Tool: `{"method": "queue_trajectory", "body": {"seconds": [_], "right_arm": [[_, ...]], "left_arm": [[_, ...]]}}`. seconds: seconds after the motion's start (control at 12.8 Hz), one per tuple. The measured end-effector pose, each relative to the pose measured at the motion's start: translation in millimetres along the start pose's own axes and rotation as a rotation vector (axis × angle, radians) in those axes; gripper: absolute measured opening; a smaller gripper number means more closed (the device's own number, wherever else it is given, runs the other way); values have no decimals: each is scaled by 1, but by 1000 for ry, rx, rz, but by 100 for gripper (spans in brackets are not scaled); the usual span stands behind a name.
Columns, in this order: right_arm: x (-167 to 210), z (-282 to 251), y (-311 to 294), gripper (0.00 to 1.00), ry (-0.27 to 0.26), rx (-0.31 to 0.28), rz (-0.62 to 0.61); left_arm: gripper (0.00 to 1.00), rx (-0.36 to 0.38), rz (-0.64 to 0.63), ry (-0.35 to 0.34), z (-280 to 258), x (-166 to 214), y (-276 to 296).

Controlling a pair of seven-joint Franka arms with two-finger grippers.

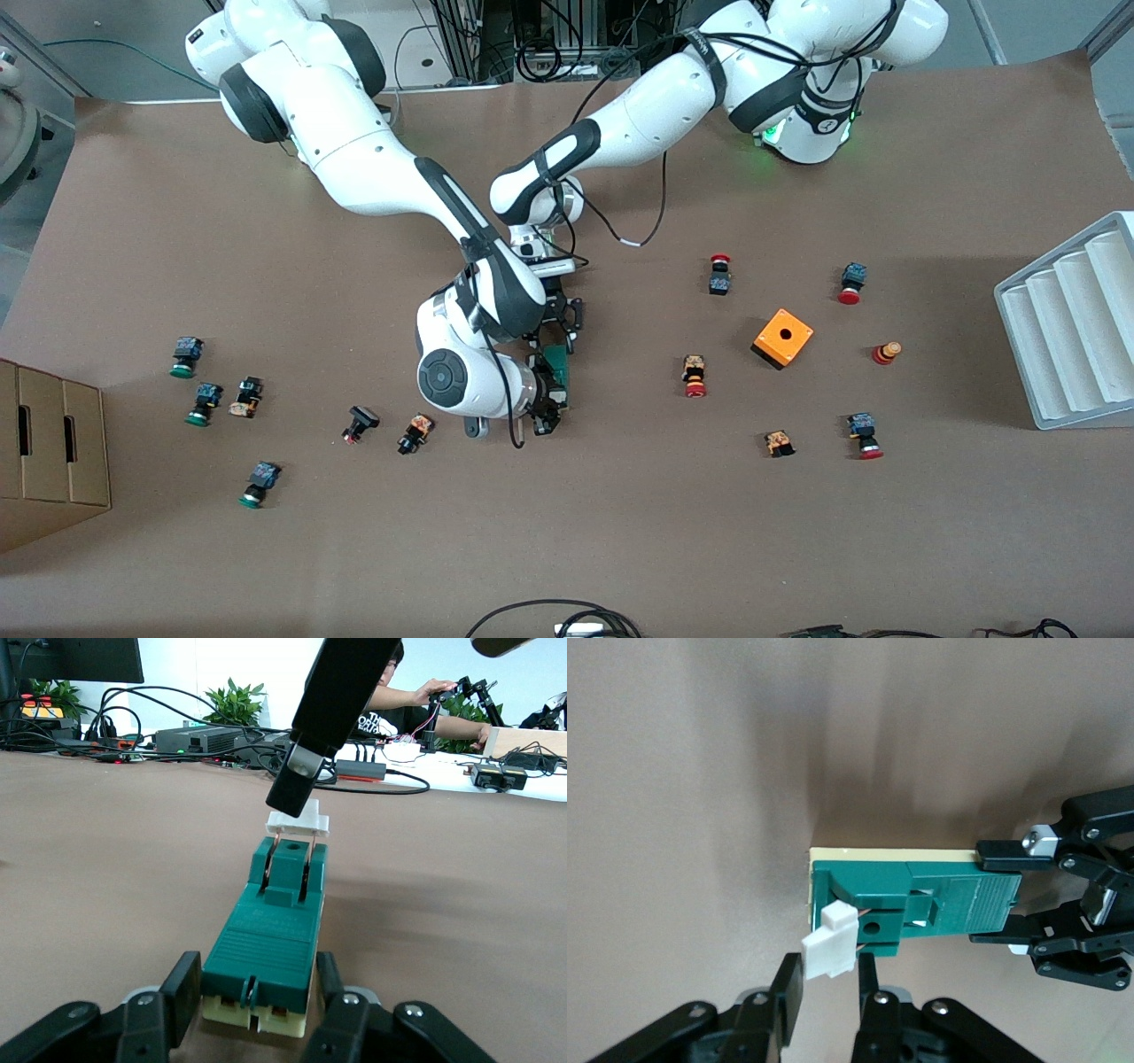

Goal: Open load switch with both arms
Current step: 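Push the white lever over with the right gripper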

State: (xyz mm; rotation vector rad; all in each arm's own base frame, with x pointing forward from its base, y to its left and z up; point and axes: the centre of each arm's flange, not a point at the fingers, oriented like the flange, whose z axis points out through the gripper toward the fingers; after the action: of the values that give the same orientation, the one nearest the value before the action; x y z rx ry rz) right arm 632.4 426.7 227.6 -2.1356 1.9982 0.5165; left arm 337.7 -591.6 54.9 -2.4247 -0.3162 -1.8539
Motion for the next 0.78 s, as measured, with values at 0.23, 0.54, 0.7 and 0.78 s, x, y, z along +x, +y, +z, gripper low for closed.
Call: {"method": "queue_trajectory", "body": {"seconds": [0.23,0.54,0.7,0.78], "right_arm": [[1,-3,2,32,-6,-5,-2],[-1,-6,6,32,-8,-10,-4],[0,-2,9,32,-6,-22,-4],[3,3,12,32,-2,-33,-4]], "left_arm": [[60,0,0,0,0,0,0],[60,0,0,0,0,0,0],[60,0,0,0,0,0,0],[60,0,0,0,0,0,0]]}}
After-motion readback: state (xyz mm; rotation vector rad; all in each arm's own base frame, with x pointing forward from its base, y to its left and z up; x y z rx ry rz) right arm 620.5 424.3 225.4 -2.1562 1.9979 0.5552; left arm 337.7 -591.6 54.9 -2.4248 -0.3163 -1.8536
